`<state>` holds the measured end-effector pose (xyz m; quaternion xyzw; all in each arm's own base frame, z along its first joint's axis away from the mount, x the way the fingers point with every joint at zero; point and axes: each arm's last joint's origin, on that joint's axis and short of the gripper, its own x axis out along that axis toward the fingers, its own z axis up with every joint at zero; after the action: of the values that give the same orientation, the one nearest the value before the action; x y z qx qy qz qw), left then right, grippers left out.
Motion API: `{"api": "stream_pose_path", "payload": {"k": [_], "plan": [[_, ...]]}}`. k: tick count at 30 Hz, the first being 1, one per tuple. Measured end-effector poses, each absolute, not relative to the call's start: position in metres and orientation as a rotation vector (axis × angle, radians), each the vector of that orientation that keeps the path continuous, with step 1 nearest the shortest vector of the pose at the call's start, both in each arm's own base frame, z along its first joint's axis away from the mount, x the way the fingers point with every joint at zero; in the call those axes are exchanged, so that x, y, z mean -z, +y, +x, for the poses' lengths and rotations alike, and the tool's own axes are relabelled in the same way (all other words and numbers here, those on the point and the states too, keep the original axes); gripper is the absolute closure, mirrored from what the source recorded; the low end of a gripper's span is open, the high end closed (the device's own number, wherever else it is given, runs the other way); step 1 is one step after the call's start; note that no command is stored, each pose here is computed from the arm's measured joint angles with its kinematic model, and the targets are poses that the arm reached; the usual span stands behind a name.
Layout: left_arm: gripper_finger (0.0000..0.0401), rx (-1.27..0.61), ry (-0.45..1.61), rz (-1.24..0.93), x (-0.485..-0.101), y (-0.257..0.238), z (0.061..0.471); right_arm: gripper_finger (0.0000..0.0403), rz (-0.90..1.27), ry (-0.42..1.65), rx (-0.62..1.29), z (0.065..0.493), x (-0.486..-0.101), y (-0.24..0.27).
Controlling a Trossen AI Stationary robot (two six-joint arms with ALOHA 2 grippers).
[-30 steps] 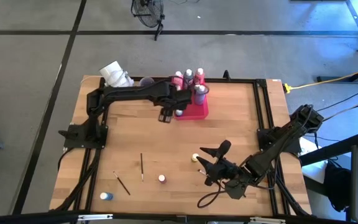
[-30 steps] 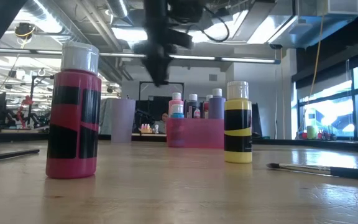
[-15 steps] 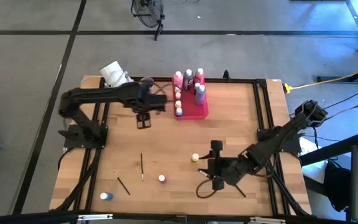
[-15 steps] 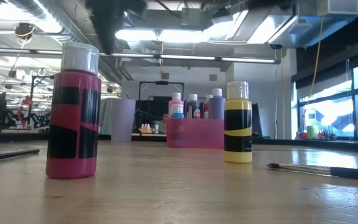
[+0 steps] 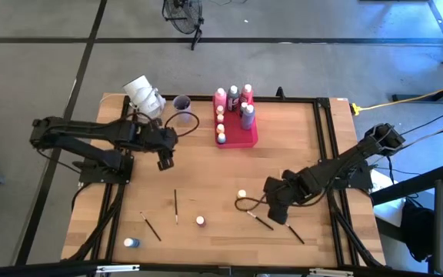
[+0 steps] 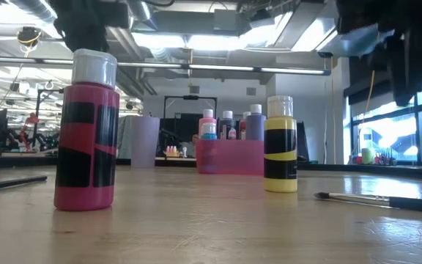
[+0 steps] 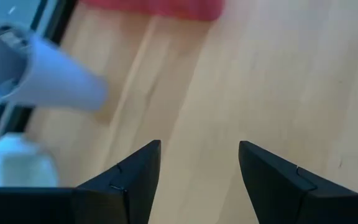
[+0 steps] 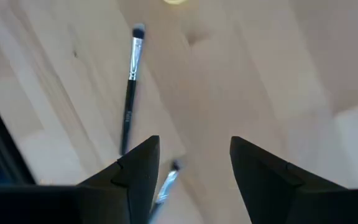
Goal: Pick & Place Paint Supplies
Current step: Put the black paint brush into the purple cup
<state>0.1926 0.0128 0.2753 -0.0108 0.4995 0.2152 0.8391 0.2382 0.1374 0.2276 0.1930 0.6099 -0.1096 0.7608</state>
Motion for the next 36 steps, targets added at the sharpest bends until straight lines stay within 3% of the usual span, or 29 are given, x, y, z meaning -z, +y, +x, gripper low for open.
{"api": "stream_pose_path", "payload": {"k": [7, 14, 19, 27, 36], "plan": [[0.0190, -0.237, 0.817, -0.044, -0.236, 0.008, 0.211, 0.0202, 0.656, 1.377, 0.335, 0.236, -0.227, 0.143], [0.0190, 0.009, 0.533, -0.035, -0.227, 0.002, 0.224, 0.0202, 0.792, 1.428, 0.504, 0.227, -0.211, 0.142], [0.0190, 0.028, 0.484, -0.027, -0.233, 0.002, 0.222, 0.0202, 0.820, 1.508, 0.529, 0.218, -0.194, 0.139], [0.0190, 0.026, 0.469, -0.026, -0.239, 0.002, 0.215, 0.0202, 0.879, 1.455, 0.467, 0.216, -0.165, 0.135], [0.0190, 0.003, 0.486, -0.021, -0.237, 0.003, 0.215, 0.0202, 0.901, 1.378, 0.369, 0.216, -0.159, 0.147]]}}
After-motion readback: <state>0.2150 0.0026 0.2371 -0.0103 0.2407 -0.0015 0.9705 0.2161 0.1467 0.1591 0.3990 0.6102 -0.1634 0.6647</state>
